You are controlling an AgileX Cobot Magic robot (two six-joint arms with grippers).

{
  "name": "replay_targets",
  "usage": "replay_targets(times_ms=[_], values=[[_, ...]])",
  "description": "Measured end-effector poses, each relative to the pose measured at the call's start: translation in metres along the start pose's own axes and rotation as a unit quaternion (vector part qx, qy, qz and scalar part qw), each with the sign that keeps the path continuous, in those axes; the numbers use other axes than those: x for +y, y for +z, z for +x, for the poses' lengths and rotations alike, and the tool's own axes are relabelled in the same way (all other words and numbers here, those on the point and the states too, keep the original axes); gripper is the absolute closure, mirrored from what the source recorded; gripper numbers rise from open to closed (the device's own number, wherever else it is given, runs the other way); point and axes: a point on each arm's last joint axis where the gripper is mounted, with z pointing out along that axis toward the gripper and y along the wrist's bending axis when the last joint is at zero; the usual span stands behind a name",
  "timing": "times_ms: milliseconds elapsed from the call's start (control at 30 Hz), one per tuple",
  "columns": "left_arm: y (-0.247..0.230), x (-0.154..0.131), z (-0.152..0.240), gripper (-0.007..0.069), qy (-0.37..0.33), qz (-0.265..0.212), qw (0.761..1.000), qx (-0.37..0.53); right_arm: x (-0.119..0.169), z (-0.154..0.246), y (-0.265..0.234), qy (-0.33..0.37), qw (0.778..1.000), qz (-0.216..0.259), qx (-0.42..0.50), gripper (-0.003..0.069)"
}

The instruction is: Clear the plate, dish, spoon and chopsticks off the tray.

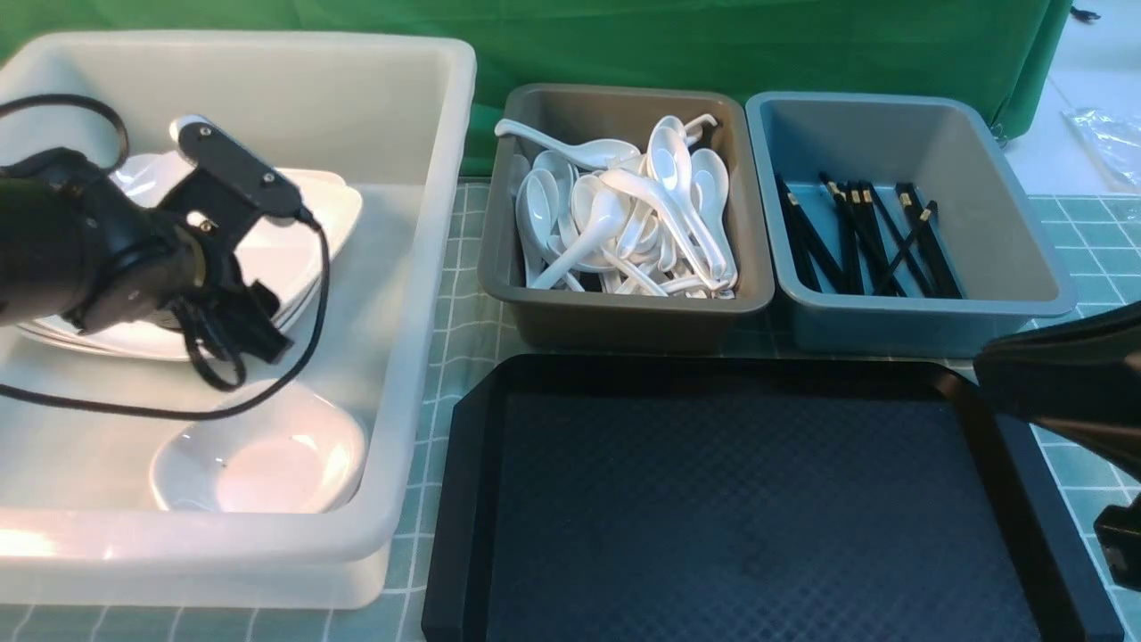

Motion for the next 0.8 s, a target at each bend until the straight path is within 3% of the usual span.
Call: replay_targets(times_ms=[133,233,267,333,400,467,633,800], values=[[-0.018,-0.010,-0.007,0.0118,-0.019,0.023,1.000,-0.008,0.000,0.000,0.000,0.001,1.000,-0.002,0.002,0.0639],[-0.046,-0.017,-0.021,0.0148,-0.023,0.037,0.998,-0.052,0.000,0.001,0.000,0.000,1.000,-0.002,0.003,0.0639],[-0.055,-0.019,-0.025,0.0182,-0.025,0.038,0.997,-0.070,0.000,0.001,0.000,0.000,1.000,-0.002,0.003,0.0639],[-0.070,-0.019,-0.032,0.0324,-0.018,0.039,0.993,-0.107,0.000,0.001,0.000,0.001,1.000,-0.002,0.003,0.0639],[-0.071,-0.019,-0.034,0.0507,-0.020,0.040,0.993,-0.111,0.001,0.001,0.000,0.004,1.000,-0.007,0.004,0.0639],[-0.059,-0.015,-0.036,0.0585,-0.022,0.042,0.994,-0.099,0.003,0.001,0.000,0.011,1.000,-0.015,0.005,0.0639],[-0.014,-0.004,-0.050,0.0605,-0.069,0.072,0.994,-0.054,0.006,0.003,0.000,0.025,0.999,-0.034,0.018,0.0639],[0.024,-0.009,-0.064,0.0606,-0.052,0.134,0.989,-0.027,0.009,0.006,-0.001,0.034,0.998,-0.046,0.036,0.0639]])
